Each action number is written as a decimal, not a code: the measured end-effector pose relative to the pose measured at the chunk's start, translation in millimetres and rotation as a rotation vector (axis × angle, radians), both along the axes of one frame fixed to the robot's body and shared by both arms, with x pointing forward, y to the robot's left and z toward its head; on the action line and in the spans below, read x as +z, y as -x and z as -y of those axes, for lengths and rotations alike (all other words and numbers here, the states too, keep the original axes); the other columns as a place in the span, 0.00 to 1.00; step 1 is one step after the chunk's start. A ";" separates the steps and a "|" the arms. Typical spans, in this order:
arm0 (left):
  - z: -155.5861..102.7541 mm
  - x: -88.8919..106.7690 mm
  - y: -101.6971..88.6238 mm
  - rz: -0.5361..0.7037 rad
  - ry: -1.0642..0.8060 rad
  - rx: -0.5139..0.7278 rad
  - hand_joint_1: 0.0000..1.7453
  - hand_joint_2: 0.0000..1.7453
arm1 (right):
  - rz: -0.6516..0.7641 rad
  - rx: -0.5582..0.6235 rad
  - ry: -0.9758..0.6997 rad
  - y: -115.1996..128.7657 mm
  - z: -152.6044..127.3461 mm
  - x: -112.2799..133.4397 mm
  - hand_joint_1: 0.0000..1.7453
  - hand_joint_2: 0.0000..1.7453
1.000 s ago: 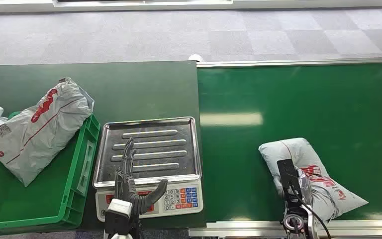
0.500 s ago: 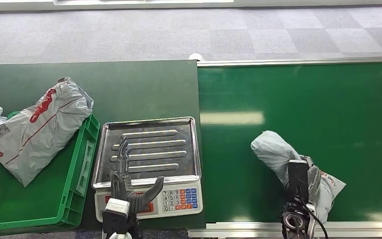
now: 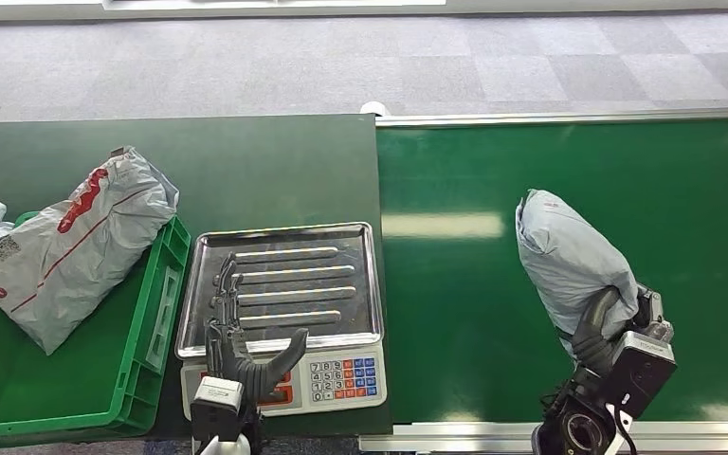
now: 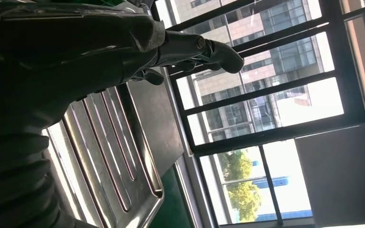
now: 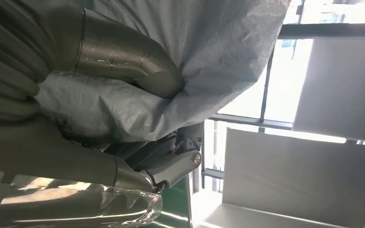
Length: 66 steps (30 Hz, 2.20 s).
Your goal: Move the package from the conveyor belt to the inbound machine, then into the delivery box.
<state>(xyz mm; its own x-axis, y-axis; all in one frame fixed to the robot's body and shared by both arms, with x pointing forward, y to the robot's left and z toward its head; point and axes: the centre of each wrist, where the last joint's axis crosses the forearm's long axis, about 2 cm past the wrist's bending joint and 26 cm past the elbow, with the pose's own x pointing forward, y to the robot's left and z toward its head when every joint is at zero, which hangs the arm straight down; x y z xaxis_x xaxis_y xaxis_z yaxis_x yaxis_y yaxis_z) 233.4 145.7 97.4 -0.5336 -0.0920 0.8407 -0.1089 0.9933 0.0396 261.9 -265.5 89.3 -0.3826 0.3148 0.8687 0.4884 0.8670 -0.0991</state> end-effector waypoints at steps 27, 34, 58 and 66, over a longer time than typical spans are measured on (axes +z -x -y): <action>-44.8 34.7 -26.2 0.152 -0.009 0.244 0.00 1.00 | 0.110 0.383 0.204 -54.2 -47.5 102.7 0.99 1.00; -53.8 41.2 -31.4 0.177 -0.007 0.306 0.00 1.00 | -0.006 0.568 0.303 -76.0 -96.4 91.5 0.99 1.00; -75.8 45.9 -34.7 0.182 0.019 0.448 0.00 1.00 | -0.026 0.957 0.449 -69.3 -209.1 71.2 0.00 1.00; -79.6 46.0 -34.9 0.179 0.023 0.465 0.00 1.00 | -0.047 0.946 0.426 -72.4 -211.6 70.5 0.00 1.00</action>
